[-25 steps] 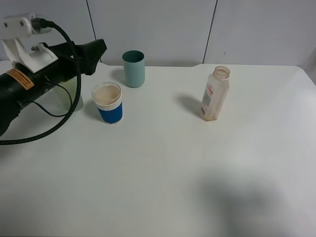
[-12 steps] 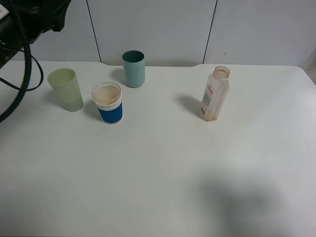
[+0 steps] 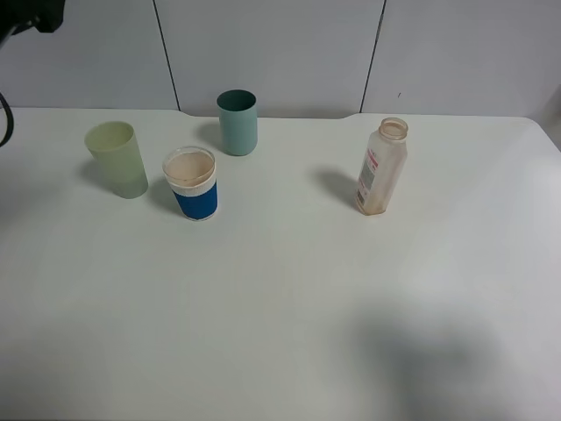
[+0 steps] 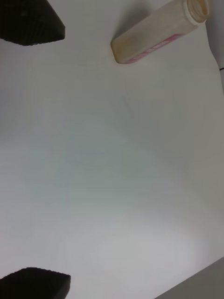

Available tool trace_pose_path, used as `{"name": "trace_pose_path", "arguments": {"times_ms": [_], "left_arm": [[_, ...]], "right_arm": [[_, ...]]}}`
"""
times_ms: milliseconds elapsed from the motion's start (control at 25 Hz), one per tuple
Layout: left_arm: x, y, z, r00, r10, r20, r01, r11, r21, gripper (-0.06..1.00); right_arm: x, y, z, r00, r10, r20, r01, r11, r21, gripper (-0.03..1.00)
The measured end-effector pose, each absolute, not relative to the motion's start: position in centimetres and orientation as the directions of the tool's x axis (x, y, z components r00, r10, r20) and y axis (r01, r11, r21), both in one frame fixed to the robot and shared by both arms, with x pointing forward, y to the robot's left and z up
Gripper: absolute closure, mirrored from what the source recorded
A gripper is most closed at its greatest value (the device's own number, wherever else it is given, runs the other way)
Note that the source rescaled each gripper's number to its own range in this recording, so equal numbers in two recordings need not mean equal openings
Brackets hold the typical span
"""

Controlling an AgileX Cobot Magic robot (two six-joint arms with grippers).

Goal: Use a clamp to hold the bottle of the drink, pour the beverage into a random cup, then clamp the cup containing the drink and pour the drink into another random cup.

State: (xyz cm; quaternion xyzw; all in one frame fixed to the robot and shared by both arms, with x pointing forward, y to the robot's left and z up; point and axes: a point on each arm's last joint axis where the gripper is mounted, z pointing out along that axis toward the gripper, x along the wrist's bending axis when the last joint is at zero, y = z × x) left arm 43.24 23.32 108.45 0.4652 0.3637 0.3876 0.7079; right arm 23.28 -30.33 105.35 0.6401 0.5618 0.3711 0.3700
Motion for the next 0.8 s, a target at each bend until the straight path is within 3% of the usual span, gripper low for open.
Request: {"name": "trace_pose_path", "arguments": {"times_ms": [280, 800], "left_arm": [[40.0, 25.9, 110.3, 0.326, 0.938, -0.115, -0.202, 0.188, 0.961, -0.06], [33.7, 28.3, 110.3, 0.191, 0.979, -0.073, -0.068, 0.087, 0.994, -0.05]], "right_arm": [[23.3, -30.3, 105.4, 0.093, 0.994, 0.059, 0.445, -0.095, 0.891, -0.03], [23.3, -30.3, 105.4, 0.093, 0.994, 0.059, 0.445, -0.095, 0.891, -0.03]]}}
